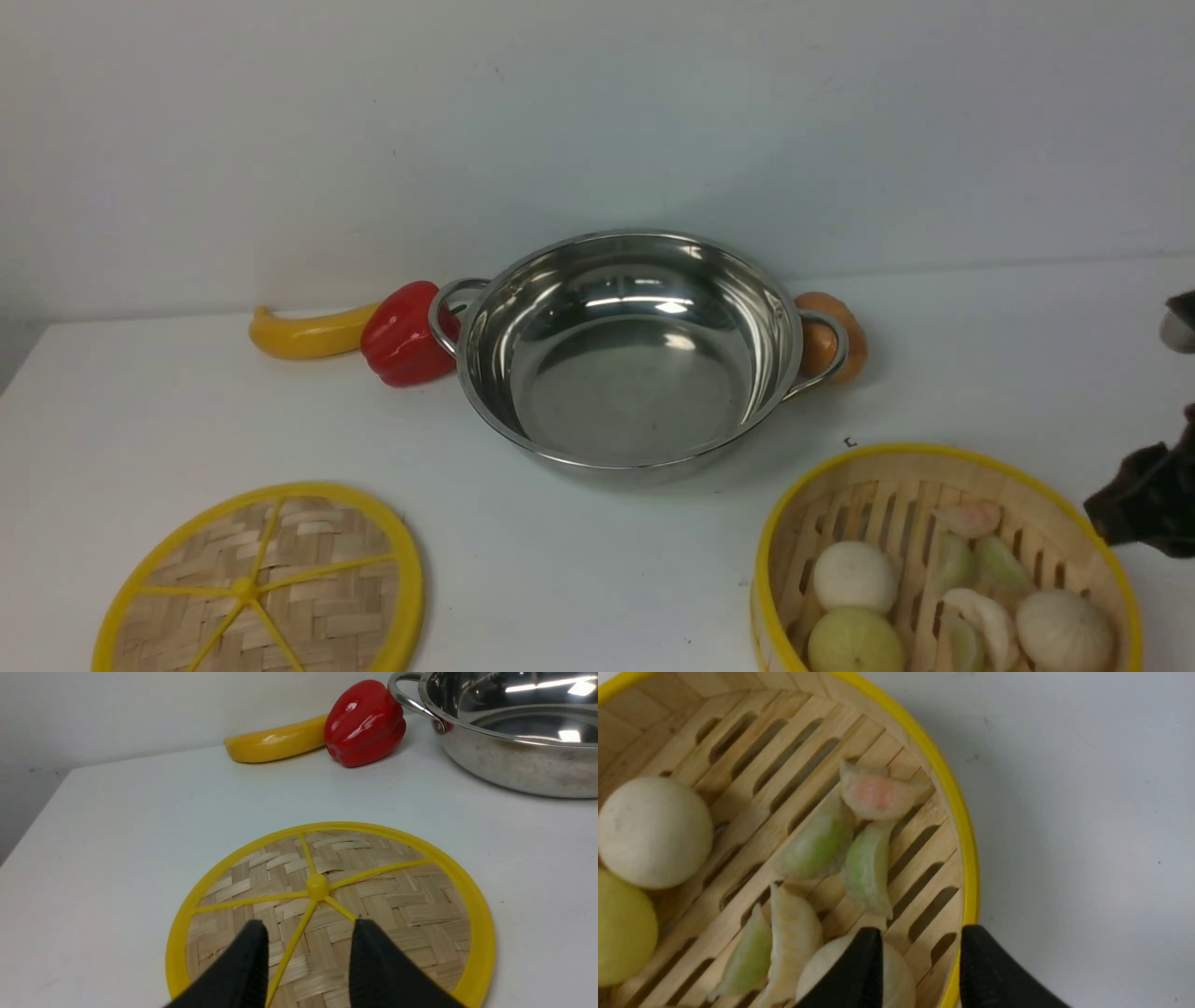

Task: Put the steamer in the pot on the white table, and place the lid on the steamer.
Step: 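Reach for and grasp the rim of the bamboo steamer holding the buns with the right gripper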

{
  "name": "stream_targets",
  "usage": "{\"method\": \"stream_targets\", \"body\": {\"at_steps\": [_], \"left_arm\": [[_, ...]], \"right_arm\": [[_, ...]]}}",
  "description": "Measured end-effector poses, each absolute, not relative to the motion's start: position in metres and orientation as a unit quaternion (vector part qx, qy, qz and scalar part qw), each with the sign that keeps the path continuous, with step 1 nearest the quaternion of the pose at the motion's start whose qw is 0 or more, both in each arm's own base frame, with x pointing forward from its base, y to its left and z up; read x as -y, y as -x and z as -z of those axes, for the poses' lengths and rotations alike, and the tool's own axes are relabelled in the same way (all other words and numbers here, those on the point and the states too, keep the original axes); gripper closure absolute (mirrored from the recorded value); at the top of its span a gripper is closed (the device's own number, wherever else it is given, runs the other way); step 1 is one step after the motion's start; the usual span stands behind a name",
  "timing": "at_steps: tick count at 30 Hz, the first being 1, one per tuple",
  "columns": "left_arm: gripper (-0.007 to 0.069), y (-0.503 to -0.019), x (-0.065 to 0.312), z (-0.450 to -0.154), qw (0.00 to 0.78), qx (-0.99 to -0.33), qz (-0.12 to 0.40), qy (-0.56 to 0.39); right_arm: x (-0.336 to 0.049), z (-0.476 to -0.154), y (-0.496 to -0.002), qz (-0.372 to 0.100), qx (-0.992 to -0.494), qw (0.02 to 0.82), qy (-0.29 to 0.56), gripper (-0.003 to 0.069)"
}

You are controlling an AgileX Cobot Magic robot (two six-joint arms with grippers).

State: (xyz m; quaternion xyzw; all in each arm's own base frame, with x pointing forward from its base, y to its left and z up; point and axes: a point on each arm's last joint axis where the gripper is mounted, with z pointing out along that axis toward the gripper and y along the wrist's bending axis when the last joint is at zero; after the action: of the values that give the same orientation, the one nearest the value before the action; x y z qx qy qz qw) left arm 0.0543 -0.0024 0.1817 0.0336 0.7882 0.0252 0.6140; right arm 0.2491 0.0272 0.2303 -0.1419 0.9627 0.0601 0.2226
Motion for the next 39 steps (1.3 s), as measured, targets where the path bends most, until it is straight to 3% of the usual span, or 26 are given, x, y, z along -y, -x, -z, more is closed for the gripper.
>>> {"method": "stream_targets", "body": {"at_steps": [9, 23, 26, 31, 39], "left_arm": [[0.0384, -0.054, 0.002, -0.182, 0.614, -0.788, -0.025, -0.034], [0.0384, -0.054, 0.002, -0.182, 0.614, -0.788, -0.025, -0.034], [0.0384, -0.054, 0.002, -0.182, 0.614, -0.788, -0.025, -0.034], [0.0384, -0.054, 0.002, -0.182, 0.614, -0.788, -0.025, -0.034], [0.0384, -0.054, 0.002, -0.182, 0.614, -0.788, -0.025, -0.034]], "right_arm": [[-0.021, -0.203, -0.276, -0.027, -0.980, 0.146, 0.133, 0.0373], [-0.021, -0.155, -0.288, -0.030, -0.989, 0.074, 0.127, 0.0375], [-0.022, -0.155, -0.288, -0.031, -0.989, 0.074, 0.126, 0.0415], [-0.023, -0.157, -0.290, -0.033, -0.988, 0.075, 0.127, 0.0601], [-0.019, -0.197, -0.303, -0.003, -0.984, 0.063, 0.167, 0.0607]]}}
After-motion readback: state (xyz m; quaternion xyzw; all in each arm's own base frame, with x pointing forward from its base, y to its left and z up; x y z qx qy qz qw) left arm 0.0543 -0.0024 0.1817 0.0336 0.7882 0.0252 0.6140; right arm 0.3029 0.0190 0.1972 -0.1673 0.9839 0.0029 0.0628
